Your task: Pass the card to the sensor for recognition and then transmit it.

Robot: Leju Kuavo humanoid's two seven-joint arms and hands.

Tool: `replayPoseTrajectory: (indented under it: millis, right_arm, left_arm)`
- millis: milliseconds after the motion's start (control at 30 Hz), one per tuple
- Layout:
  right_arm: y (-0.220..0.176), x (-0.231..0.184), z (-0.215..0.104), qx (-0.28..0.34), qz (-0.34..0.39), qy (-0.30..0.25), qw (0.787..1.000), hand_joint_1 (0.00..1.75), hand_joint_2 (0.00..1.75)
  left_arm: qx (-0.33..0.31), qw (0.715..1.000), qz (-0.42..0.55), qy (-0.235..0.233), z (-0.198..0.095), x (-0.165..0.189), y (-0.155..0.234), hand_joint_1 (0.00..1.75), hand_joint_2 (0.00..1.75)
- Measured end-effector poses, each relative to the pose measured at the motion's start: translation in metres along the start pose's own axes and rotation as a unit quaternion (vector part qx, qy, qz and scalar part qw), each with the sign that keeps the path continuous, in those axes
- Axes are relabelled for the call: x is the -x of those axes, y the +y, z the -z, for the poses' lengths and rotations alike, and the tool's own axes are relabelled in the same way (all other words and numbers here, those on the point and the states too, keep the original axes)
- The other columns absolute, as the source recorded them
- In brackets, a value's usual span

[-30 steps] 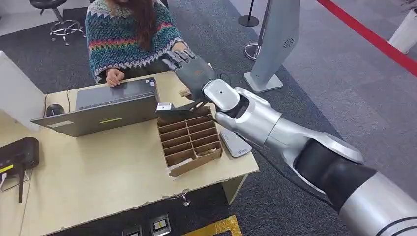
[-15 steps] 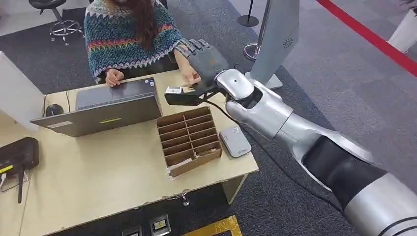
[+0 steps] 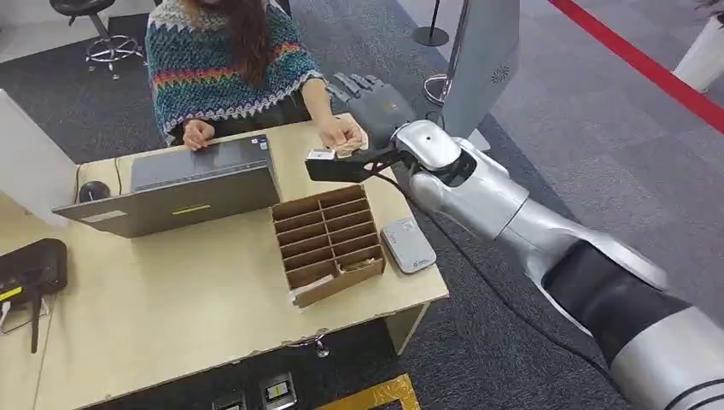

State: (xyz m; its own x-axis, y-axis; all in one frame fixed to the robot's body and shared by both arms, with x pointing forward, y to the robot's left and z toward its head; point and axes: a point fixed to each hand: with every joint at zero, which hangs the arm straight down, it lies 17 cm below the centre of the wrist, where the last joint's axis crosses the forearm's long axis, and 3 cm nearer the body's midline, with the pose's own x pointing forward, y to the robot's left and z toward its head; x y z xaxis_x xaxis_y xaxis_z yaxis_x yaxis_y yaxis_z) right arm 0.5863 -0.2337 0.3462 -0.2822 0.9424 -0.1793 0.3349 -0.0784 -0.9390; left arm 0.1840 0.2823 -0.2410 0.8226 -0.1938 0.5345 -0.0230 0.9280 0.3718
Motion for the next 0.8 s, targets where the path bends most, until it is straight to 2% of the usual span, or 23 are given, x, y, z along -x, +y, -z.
replayPoseTrajectory:
  millis: [67, 100, 133, 167, 400, 800]
  right_arm:
    - [0.004, 0.002, -0.003, -0.006, 0.0, 0.001, 1.0, 0.0, 1.75]
    - [0.007, 0.003, -0.005, -0.011, 0.0, 0.002, 1.0, 0.14, 1.75]
    - [0.01, 0.003, -0.007, -0.019, 0.003, 0.001, 1.0, 1.59, 1.75]
    - [0.015, 0.003, -0.009, -0.028, 0.004, 0.001, 1.0, 1.75, 1.75]
    - [0.034, 0.001, -0.019, -0.057, 0.007, -0.001, 0.998, 1.75, 1.75]
    - [0.039, 0.003, -0.023, -0.067, 0.007, 0.001, 0.998, 1.75, 1.75]
  left_arm:
    - [0.001, 1.0, 0.001, -0.001, 0.0, 0.0, 0.0, 0.0, 0.0]
    - [0.002, 1.0, 0.002, -0.002, 0.0, -0.001, 0.0, 0.0, 0.0]
    - [0.003, 1.0, 0.002, -0.003, 0.0, -0.001, 0.0, 0.0, 0.0]
    - [0.005, 1.0, 0.003, -0.004, 0.001, -0.003, -0.001, 0.0, 0.0]
    - [0.007, 1.0, 0.004, -0.013, 0.003, -0.012, -0.001, 0.0, 0.0]
    - [0.007, 1.0, 0.005, -0.013, 0.004, -0.012, -0.001, 0.0, 0.0]
